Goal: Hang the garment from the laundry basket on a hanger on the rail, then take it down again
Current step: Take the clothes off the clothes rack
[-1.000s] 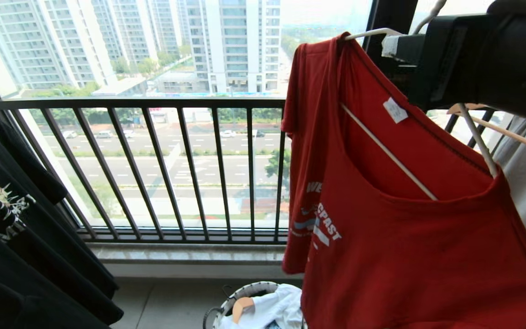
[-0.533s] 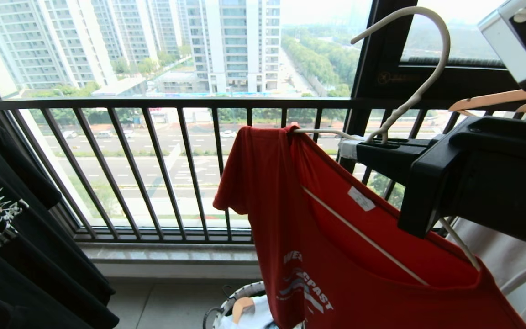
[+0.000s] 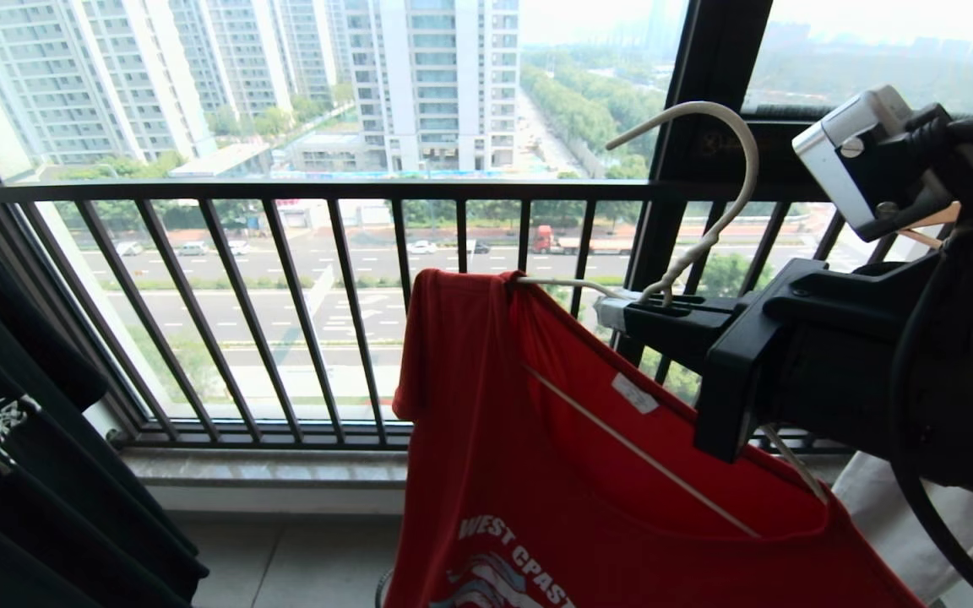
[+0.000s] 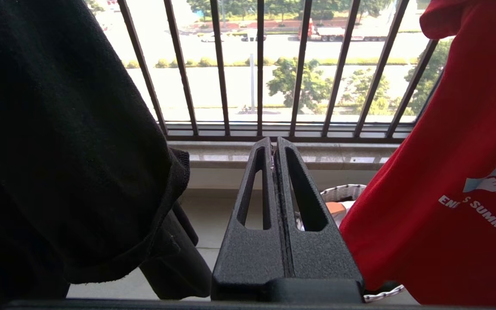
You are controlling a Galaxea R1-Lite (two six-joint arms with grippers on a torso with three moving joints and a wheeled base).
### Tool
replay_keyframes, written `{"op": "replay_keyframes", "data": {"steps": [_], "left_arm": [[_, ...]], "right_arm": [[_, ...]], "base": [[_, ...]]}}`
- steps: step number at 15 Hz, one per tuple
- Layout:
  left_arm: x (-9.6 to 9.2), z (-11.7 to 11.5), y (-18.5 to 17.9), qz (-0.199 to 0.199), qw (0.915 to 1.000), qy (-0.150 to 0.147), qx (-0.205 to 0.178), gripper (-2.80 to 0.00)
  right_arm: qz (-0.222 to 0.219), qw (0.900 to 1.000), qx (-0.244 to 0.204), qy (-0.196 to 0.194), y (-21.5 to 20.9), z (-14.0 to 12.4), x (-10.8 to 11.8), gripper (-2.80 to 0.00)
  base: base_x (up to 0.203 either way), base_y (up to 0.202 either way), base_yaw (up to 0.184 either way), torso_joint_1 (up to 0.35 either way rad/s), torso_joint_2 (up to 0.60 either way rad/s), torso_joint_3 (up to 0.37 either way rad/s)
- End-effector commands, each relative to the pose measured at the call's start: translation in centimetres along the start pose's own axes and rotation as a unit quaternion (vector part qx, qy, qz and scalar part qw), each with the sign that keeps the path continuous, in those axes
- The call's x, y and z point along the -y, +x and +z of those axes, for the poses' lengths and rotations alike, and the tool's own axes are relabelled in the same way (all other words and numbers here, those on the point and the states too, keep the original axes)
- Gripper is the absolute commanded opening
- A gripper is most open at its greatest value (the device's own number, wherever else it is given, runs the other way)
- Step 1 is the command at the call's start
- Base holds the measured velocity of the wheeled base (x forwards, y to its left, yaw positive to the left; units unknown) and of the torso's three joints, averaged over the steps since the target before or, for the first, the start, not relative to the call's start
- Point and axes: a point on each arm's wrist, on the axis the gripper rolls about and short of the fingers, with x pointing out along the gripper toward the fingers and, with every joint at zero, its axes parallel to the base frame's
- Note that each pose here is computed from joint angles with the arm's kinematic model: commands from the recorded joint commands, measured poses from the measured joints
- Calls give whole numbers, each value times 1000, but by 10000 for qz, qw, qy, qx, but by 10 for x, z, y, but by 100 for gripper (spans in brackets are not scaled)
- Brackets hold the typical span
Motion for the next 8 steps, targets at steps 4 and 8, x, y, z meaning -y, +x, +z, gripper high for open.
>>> {"op": "replay_keyframes", "data": {"steps": [4, 8], "left_arm": [[0, 0, 0, 0, 10000, -2, -6, -280], [0, 0, 0, -3, 10000, -10, 0, -280]], "right_arm": [[6, 9998, -199, -2, 11, -10, 0, -280], [74, 9984, -564, -33, 26, -29, -4, -280]], "base": [[0, 0, 0, 0, 0, 0], [0, 0, 0, 0, 0, 0]]}}
